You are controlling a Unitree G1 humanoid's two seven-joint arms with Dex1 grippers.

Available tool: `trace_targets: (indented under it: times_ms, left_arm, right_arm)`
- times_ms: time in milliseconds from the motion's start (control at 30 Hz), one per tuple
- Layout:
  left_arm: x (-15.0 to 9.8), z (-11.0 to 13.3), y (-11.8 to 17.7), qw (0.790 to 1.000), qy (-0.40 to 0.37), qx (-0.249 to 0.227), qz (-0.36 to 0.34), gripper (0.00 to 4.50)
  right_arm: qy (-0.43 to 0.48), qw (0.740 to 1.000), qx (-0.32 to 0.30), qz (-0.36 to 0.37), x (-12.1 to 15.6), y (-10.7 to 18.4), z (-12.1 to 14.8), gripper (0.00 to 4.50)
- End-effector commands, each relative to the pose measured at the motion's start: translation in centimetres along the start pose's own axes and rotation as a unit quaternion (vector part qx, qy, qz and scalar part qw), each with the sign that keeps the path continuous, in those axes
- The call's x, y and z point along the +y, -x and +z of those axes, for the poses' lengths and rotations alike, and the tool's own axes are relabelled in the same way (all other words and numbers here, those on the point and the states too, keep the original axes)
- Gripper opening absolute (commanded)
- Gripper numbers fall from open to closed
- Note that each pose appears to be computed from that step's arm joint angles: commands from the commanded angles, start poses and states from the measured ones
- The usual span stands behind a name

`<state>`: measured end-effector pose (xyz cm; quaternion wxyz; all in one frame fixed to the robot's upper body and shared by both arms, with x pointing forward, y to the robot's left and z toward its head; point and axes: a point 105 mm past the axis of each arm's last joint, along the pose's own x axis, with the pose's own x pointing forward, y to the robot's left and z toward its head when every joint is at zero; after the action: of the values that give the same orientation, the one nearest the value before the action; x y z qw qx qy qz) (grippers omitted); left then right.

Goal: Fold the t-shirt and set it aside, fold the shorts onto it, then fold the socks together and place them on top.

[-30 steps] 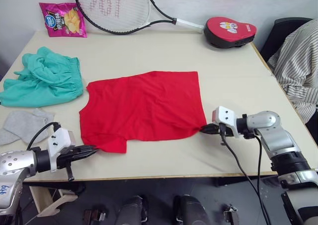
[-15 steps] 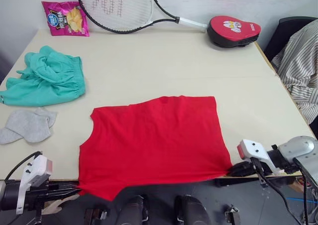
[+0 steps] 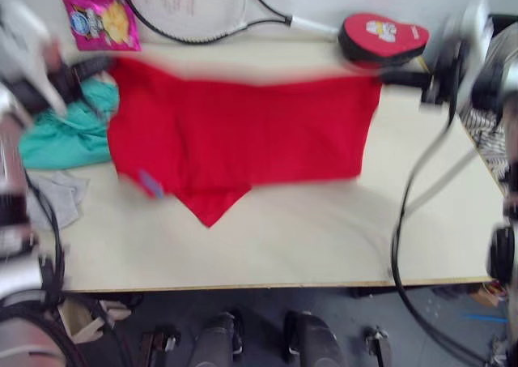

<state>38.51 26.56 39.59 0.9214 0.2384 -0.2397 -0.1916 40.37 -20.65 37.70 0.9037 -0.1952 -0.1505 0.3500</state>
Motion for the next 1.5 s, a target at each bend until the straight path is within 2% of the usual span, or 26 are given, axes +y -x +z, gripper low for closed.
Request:
trace_targets:
  times_ms: [33, 100, 133, 200, 267, 300, 400, 467, 567, 633, 733, 900, 967, 1000, 1067, 1133, 1267, 1400, 1500]
  left_arm:
    - [4.7, 7.3, -0.4, 0.983, -0.054, -0.129, 0.116, 0.00]
    - [5.7, 11.5, 0.0, 0.965, -0.085, -0.200, 0.146, 0.00]
    - [5.8, 12.3, 0.1, 0.961, -0.095, -0.214, 0.146, 0.00]
    - [5.1, 12.9, 0.6, 0.956, -0.143, -0.225, 0.121, 0.00]
    - [4.4, 12.6, 1.4, 0.952, -0.187, -0.224, 0.096, 0.00]
    - [4.1, 11.8, 1.9, 0.953, -0.194, -0.216, 0.081, 0.00]
    - [2.2, 6.8, 3.4, 0.966, -0.211, -0.147, 0.009, 0.00]
    - [0.2, 2.4, 5.2, 0.972, -0.219, -0.081, -0.039, 0.00]
    - [-3.6, -4.0, 9.1, 0.970, -0.214, 0.037, -0.111, 0.00]
    - [-6.5, -7.1, 11.8, 0.959, -0.204, 0.114, -0.161, 0.00]
    - [-9.9, -9.1, 14.6, 0.949, -0.154, 0.192, -0.197, 0.00]
    - [-14.9, -9.8, 18.1, 0.922, -0.040, 0.288, -0.254, 0.00]
    - [-16.9, -10.4, 20.1, 0.896, 0.020, 0.338, -0.286, 0.00]
    - [-17.7, -10.4, 20.5, 0.890, 0.039, 0.346, -0.294, 0.00]
    - [-19.1, -9.9, 21.2, 0.875, 0.092, 0.357, -0.316, 0.00]
    - [-20.1, -9.3, 21.8, 0.857, 0.121, 0.364, -0.344, 0.00]
    - [-21.0, -8.2, 21.9, 0.843, 0.171, 0.362, -0.360, 0.00]
    - [-20.8, -8.3, 21.6, 0.841, 0.164, 0.364, -0.366, 0.00]
    - [-20.2, -8.2, 20.8, 0.844, 0.155, 0.352, -0.374, 0.00]
  right_arm:
    - [0.084, 0.977, -0.073, -0.180, -5.1, 1.6, 4.1, 0.03]
    - [0.115, 0.962, -0.123, -0.217, -5.8, 2.2, 6.7, 0.03]
    - [0.123, 0.958, -0.133, -0.222, -5.9, 2.3, 7.2, 0.03]
    - [0.174, 0.951, -0.135, -0.219, -5.6, 2.8, 7.3, 0.03]
    - [0.204, 0.943, -0.146, -0.219, -5.3, 3.7, 7.0, 0.03]
    - [0.207, 0.944, -0.141, -0.215, -5.1, 4.0, 6.2, 0.03]
    - [0.228, 0.961, -0.078, -0.137, -3.0, 4.0, 1.5, 0.03]
    - [0.240, 0.969, -0.011, -0.053, -0.3, 4.3, -3.3, 0.03]
    - [0.249, 0.963, 0.077, 0.067, 4.5, 6.3, -9.5, 0.03]
    - [0.218, 0.959, 0.127, 0.128, 7.5, 8.0, -12.2, 0.03]
    - [0.147, 0.955, 0.177, 0.186, 11.1, 10.2, -13.8, 0.03]
    - [0.020, 0.927, 0.278, 0.251, 15.1, 13.4, -14.9, 0.03]
    - [-0.031, 0.906, 0.316, 0.279, 16.6, 14.8, -15.4, 0.03]
    - [-0.049, 0.897, 0.331, 0.288, 17.2, 15.4, -15.6, 0.03]
    - [-0.076, 0.877, 0.359, 0.311, 18.5, 16.3, -16.0, 0.03]
    - [-0.091, 0.873, 0.362, 0.315, 18.9, 16.5, -16.0, 0.03]
    - [-0.125, 0.853, 0.385, 0.331, 19.8, 17.3, -16.1, 0.03]
    - [-0.101, 0.866, 0.386, 0.302, 19.3, 17.5, -17.3, 0.03]
    - [-0.117, 0.869, 0.384, 0.287, 19.0, 18.3, -18.1, 0.03]
